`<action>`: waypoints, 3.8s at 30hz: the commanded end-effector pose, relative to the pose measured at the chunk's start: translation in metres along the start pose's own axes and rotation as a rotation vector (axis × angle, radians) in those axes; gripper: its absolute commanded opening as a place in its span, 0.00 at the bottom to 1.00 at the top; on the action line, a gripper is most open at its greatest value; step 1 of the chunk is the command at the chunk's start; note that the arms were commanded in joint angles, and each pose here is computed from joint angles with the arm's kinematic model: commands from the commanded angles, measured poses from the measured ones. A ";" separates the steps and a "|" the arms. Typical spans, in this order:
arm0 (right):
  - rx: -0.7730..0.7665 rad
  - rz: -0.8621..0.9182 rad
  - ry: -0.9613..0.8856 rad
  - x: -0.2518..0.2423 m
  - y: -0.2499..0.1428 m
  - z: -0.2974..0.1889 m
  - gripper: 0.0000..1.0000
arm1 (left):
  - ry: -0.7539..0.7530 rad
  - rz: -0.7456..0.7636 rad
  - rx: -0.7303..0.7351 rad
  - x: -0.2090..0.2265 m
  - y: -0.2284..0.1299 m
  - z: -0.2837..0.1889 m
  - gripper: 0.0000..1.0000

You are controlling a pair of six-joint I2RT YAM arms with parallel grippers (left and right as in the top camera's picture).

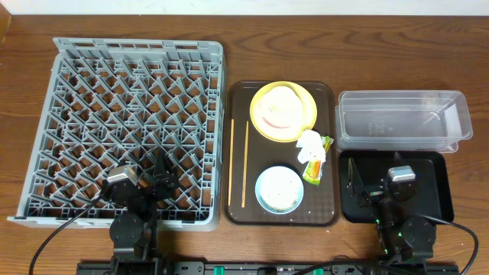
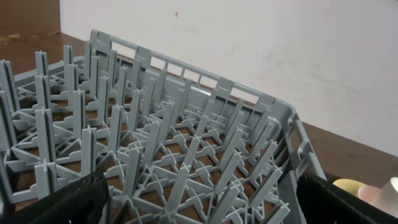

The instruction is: Sort waste into correct bins and load items into the dishwasher

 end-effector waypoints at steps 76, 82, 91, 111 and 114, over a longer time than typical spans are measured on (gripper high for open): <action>0.004 0.008 -0.001 -0.001 -0.001 0.000 0.99 | -0.344 0.004 1.574 -0.135 0.130 0.056 0.08; 0.004 0.008 -0.001 -0.001 -0.001 0.000 0.99 | -0.406 0.093 1.613 -0.157 0.065 0.061 0.08; 0.004 0.008 -0.001 -0.001 -0.001 0.000 0.99 | -0.029 0.288 1.409 -0.167 -0.007 0.072 0.08; 0.004 0.008 -0.001 -0.001 -0.001 0.000 0.99 | -0.133 0.500 1.114 -0.211 -0.054 0.062 0.40; 0.004 0.008 -0.001 -0.001 -0.001 0.000 0.99 | -0.132 0.501 1.116 -0.211 -0.055 0.062 0.32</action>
Point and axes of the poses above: each gripper's point midway between its finger pads, its own z axis out along the fingers, its own x axis along the line the jaws close on, y = z × x, the point moved 8 cm from there along -z, back along the fingers, and after that the axes turned 2 degrees about z, right-handed, at the moved point
